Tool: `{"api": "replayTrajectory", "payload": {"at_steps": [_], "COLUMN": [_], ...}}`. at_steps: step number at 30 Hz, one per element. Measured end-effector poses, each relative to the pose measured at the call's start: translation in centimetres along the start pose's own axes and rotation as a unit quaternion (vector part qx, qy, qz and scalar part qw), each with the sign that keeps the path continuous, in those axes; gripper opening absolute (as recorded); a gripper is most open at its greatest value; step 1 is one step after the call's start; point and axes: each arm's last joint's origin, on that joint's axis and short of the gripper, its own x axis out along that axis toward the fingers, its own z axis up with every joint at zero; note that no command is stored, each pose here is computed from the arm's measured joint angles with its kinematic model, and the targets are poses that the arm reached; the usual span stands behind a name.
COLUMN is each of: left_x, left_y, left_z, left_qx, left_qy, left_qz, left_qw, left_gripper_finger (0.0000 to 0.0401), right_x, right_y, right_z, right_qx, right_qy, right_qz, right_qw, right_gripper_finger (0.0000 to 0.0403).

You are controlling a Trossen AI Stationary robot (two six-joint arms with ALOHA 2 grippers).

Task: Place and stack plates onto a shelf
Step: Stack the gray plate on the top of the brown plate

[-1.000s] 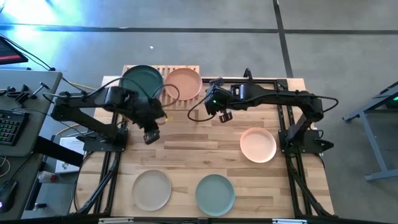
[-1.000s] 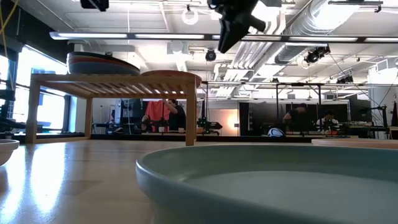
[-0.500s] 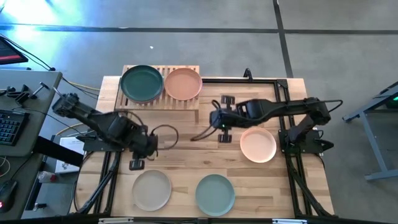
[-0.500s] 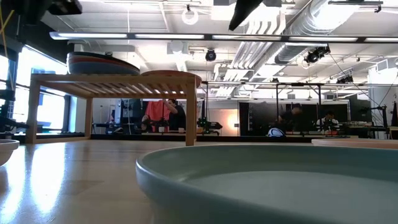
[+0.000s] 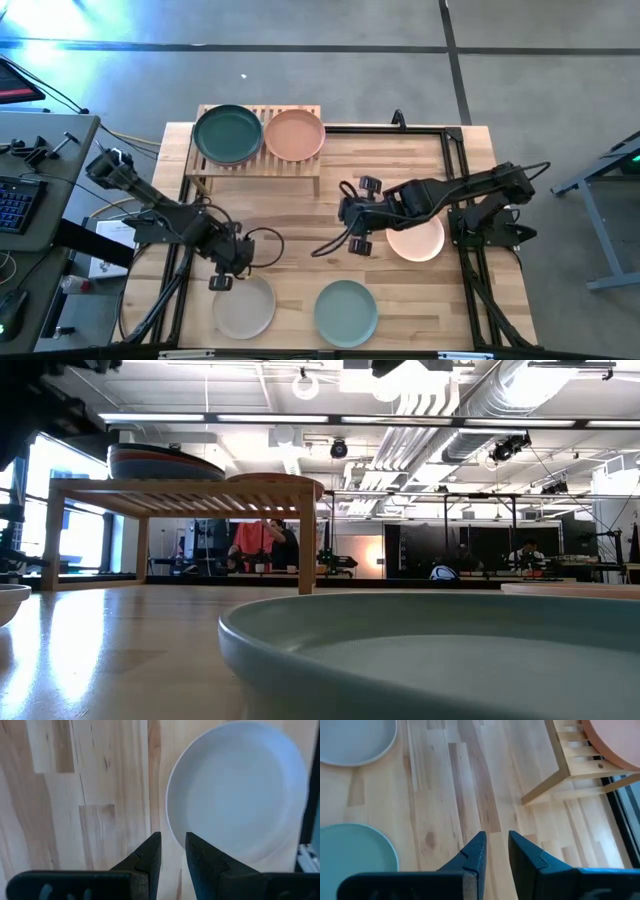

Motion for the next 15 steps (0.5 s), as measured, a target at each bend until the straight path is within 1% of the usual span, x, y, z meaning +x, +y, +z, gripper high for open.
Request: {"api": "replayTrajectory", "payload": {"at_steps": [3, 9, 15], "left_x": [1.1, 2.9, 4.3], "left_y": [0.1, 0.1, 0.2], "left_z": [-0.4, -1.0, -1.5], "left_qx": [-0.011, -0.035, -0.037], "left_qy": [0.001, -0.009, -0.017], "left_qz": [-0.001, -0.010, -0.018], "left_qw": [1.000, 0.999, 0.999], "left_gripper_finger": [0.0078, 0.0078, 0.0078], "right_x": [0.0, 0.0, 0.0], "right_y": [0.1, 0.1, 0.1], "right_z": [0.0, 0.0, 0.0], "right_qx": [0.010, 0.010, 0.011], "right_qy": [-0.003, -0.003, -0.004], "right_qz": [0.002, 0.001, 0.000], "right_qw": [1.000, 1.000, 1.000], "right_gripper_finger": [0.0057, 0.0057, 0.0057]}}
